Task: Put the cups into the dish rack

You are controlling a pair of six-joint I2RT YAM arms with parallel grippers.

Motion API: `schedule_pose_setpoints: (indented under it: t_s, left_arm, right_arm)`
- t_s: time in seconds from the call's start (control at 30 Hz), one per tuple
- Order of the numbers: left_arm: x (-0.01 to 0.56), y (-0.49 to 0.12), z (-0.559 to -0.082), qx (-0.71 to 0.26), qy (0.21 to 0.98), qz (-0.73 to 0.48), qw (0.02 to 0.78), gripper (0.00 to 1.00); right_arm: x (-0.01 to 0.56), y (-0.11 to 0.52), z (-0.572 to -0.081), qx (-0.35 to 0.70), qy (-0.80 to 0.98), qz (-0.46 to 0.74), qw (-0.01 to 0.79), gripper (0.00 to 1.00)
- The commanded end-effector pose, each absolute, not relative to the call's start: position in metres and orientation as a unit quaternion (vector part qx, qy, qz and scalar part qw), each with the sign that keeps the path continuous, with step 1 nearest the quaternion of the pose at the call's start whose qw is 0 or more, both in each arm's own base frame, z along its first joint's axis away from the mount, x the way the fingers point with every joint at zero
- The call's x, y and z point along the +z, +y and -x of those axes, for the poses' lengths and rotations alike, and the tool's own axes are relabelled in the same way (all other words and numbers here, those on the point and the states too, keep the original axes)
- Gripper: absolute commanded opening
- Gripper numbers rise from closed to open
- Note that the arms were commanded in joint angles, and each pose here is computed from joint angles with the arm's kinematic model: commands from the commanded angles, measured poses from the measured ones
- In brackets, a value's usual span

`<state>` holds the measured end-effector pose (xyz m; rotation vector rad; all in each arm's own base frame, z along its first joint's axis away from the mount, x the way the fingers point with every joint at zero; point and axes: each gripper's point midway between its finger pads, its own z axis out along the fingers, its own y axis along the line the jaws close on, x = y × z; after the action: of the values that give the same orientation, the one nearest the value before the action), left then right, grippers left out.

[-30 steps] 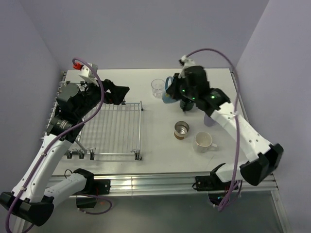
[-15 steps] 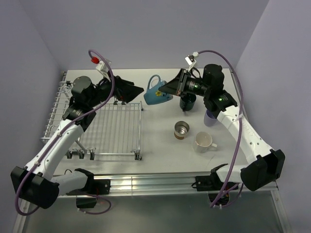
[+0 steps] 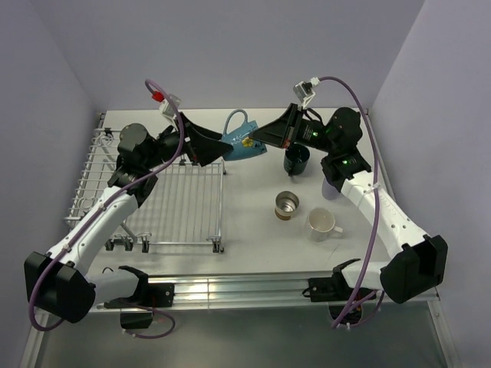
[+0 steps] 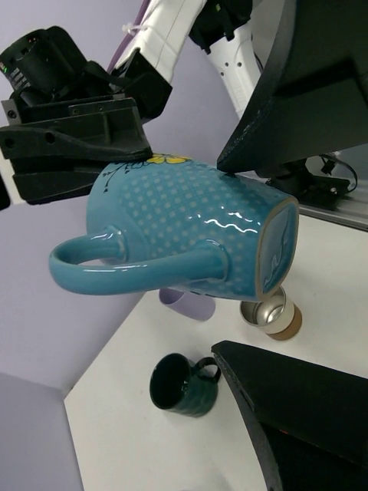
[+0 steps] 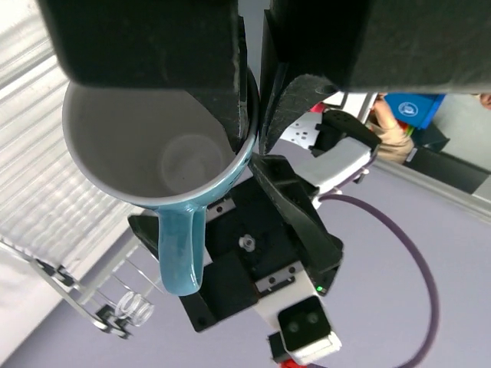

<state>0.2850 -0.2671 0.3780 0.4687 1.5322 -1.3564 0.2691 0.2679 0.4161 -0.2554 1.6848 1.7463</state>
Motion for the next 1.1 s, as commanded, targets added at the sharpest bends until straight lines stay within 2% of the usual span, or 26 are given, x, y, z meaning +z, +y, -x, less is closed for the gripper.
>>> schedule_pose_setpoints:
  t_s: [0.0, 0.23, 0.57, 0.93, 1.07]
  left_arm:
    - [0.395, -0.274, -0.263, -0.589, 0.594, -0.230, 0.497, 0.99]
    - [0.400, -0.288, -0.244, -0.609, 0.577, -0.248, 0.485, 0.99]
    - [0.412, -0.287, -0.245, -0.617, 0.561, -0.227, 0.502, 0.99]
    - [0.416, -0.286, -0.244, -0.624, 0.555, -0.221, 0.504, 0.91]
    - [0.416, -0.286, -0.251, -0.621, 0.558, -0.207, 0.510, 0.91]
  right_arm:
    - [0.462, 0.261, -0.254, 0.697, 0.585, 0.139, 0.391, 0.00]
    - [0.465, 0.262, -0.255, 0.714, 0.563, 0.140, 0.391, 0.00]
    - [0.455, 0.263, -0.256, 0.717, 0.567, 0.136, 0.383, 0.00]
    - [0.453, 0.266, -0.257, 0.723, 0.562, 0.136, 0.377, 0.00]
    - [0.449, 0.269, -0.256, 0.726, 0.562, 0.137, 0.372, 0.00]
